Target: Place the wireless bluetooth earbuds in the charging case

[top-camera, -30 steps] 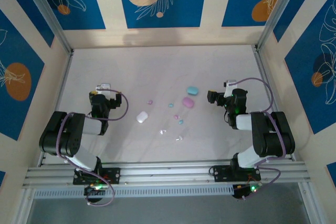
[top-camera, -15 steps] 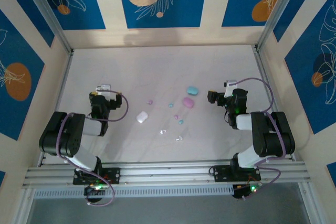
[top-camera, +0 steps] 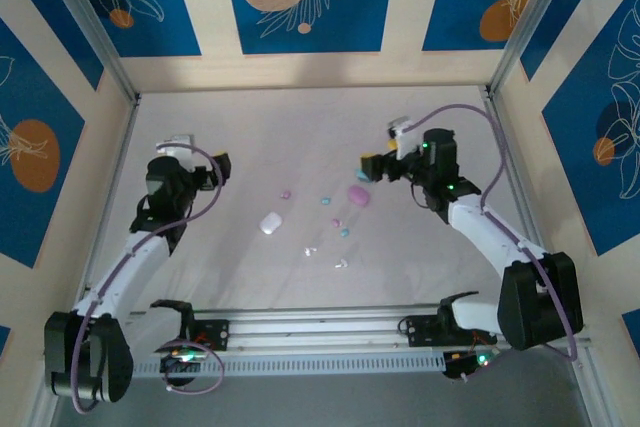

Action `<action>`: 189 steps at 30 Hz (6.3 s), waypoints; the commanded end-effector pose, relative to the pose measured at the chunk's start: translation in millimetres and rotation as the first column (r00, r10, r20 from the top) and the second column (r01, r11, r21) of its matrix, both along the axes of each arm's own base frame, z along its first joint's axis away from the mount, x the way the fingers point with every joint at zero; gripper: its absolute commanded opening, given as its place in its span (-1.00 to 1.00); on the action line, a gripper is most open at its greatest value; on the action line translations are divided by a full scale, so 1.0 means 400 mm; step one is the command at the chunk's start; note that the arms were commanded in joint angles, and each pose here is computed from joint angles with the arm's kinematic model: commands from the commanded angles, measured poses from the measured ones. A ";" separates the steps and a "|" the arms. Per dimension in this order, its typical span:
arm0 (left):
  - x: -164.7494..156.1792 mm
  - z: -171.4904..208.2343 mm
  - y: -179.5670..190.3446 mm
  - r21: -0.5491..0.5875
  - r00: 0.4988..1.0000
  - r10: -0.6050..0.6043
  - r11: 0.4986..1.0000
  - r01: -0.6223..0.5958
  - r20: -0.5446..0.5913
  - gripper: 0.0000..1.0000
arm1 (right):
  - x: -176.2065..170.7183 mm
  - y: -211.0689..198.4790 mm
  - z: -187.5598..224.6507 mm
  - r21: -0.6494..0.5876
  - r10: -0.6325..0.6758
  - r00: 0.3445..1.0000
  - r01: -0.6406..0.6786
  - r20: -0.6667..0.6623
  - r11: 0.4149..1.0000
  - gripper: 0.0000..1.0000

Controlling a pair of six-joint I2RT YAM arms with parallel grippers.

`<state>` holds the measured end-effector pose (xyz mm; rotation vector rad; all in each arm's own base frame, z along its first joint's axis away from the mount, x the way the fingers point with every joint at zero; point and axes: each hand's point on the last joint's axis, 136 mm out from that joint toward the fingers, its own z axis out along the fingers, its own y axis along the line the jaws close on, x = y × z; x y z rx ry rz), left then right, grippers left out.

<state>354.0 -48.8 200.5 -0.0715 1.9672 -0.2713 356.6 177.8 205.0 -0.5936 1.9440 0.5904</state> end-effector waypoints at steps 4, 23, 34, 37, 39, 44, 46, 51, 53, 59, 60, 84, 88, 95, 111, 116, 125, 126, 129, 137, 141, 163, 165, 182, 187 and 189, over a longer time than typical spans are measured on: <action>-0.157 -0.183 -0.084 -0.248 0.918 -0.155 0.967 0.064 -0.364 1.00 | -0.134 0.155 -0.090 -0.121 0.361 0.929 -0.369 -0.086 0.921 0.57; -0.185 -0.208 0.061 -0.042 0.889 0.171 0.977 -0.208 -0.424 1.00 | -0.191 0.487 -0.284 -0.447 0.854 0.508 -0.794 -0.115 0.412 0.41; -0.192 -0.210 0.062 -0.009 0.882 0.155 0.984 -0.178 -0.446 1.00 | -0.197 0.591 -0.350 -0.410 0.903 0.389 -0.865 -0.183 0.290 0.52; -0.196 -0.210 0.067 -0.002 0.881 0.163 0.983 -0.183 -0.444 1.00 | -0.208 0.599 -0.357 -0.382 0.907 0.362 -0.886 -0.214 0.264 0.53; -0.194 -0.205 0.065 -0.007 0.885 0.158 0.984 -0.179 -0.438 1.00 | -0.210 0.603 -0.371 -0.361 0.899 0.355 -0.898 -0.257 0.252 0.54; -0.191 -0.199 0.065 -0.006 0.888 0.155 0.985 -0.175 -0.432 1.00 | -0.212 0.613 -0.394 -0.351 0.892 0.347 -0.906 -0.289 0.238 0.54; -0.191 -0.197 0.065 -0.007 0.890 0.154 0.985 -0.174 -0.429 1.00 | -0.212 0.615 -0.399 -0.347 0.891 0.347 -0.907 -0.292 0.239 0.55; -0.193 -0.200 0.066 -0.008 0.891 0.157 0.984 -0.177 -0.427 1.00 | -0.222 0.615 -0.418 -0.338 0.883 0.340 -0.913 -0.322 0.229 0.54; -0.193 -0.201 0.067 -0.008 0.890 0.157 0.984 -0.178 -0.428 1.00 | -0.227 0.615 -0.422 -0.335 0.881 0.341 -0.914 -0.328 0.229 0.50; -0.193 -0.201 0.067 -0.008 0.890 0.157 0.984 -0.178 -0.427 1.00 | -0.242 0.600 -0.431 -0.346 0.866 0.359 -0.908 -0.348 0.237 0.37; -0.193 -0.202 0.066 -0.009 0.891 0.157 0.984 -0.177 -0.427 1.00 | -0.246 0.597 -0.430 -0.348 0.867 0.360 -0.907 -0.346 0.237 0.35; -0.199 -0.210 0.060 -0.023 0.884 0.148 0.984 -0.177 -0.442 1.00 | -0.254 0.591 -0.490 -0.455 0.815 0.483 -0.833 -0.320 0.314 -0.03; -0.198 -0.203 0.058 -0.030 0.888 0.141 0.985 -0.172 -0.438 1.00 | -0.255 0.585 -0.463 -0.456 0.818 0.497 -0.823 -0.289 0.339 -0.11; -0.172 -0.122 -0.049 -0.226 0.943 -0.087 0.974 0.013 -0.323 1.00 | -0.210 0.574 -0.277 -0.480 0.784 0.617 -0.708 -0.066 0.517 -0.18; -0.200 0.223 -0.387 -0.536 0.677 -0.727 0.528 0.659 0.115 0.77 | -0.161 0.386 0.104 -0.524 0.605 0.698 -0.376 0.382 0.764 -0.17; -0.221 0.208 -0.455 -0.509 0.601 -0.797 0.497 0.703 0.052 0.70 | -0.175 0.389 0.148 -0.524 0.611 0.665 -0.368 0.429 0.768 -0.17; -0.219 0.190 -0.510 -0.485 0.563 -0.826 0.489 0.725 0.010 0.42 | -0.188 0.410 0.173 -0.519 0.625 0.635 -0.382 0.453 0.765 -0.17; -0.220 0.190 -0.514 -0.484 0.559 -0.829 0.485 0.729 0.010 0.38 | -0.190 0.412 0.172 -0.518 0.628 0.633 -0.387 0.453 0.763 -0.17; -0.217 0.182 -0.523 -0.482 0.548 -0.836 0.480 0.733 0.001 0.21 | -0.191 0.416 0.175 -0.516 0.631 0.629 -0.392 0.454 0.762 -0.17; -0.207 0.181 -0.530 -0.472 0.546 -0.838 0.482 0.738 -0.003 -0.17 | -0.192 0.418 0.174 -0.526 0.638 0.627 -0.394 0.447 0.754 -0.17; -0.204 0.181 -0.535 -0.474 0.544 -0.839 0.479 0.739 0.001 -0.19 | -0.195 0.418 0.174 -0.519 0.638 0.628 -0.399 0.445 0.755 -0.16; -0.189 0.180 -0.543 -0.475 0.555 -0.832 0.485 0.734 0.010 -0.60 | -0.209 0.423 0.171 -0.527 0.655 0.612 -0.413 0.443 0.743 -0.13; -0.189 0.183 -0.542 -0.466 0.558 -0.830 0.485 0.740 0.022 -0.74 | -0.211 0.420 0.179 -0.521 0.650 0.614 -0.412 0.448 0.748 -0.05; -0.250 0.333 -0.495 0.036 0.396 -0.740 0.491 0.870 0.543 -0.98 | -0.252 0.273 0.389 0.348 0.502 0.857 -0.437 -0.121 0.830 0.37; -0.265 0.363 -0.497 0.111 0.305 -0.712 0.473 0.874 0.633 -0.98 | -0.281 0.300 0.405 0.423 0.564 0.801 -0.448 -0.202 0.788 0.36; -0.267 0.372 -0.501 0.114 0.281 -0.705 0.457 0.882 0.651 -0.98 | -0.283 0.311 0.398 0.418 0.569 0.791 -0.449 -0.224 0.789 0.36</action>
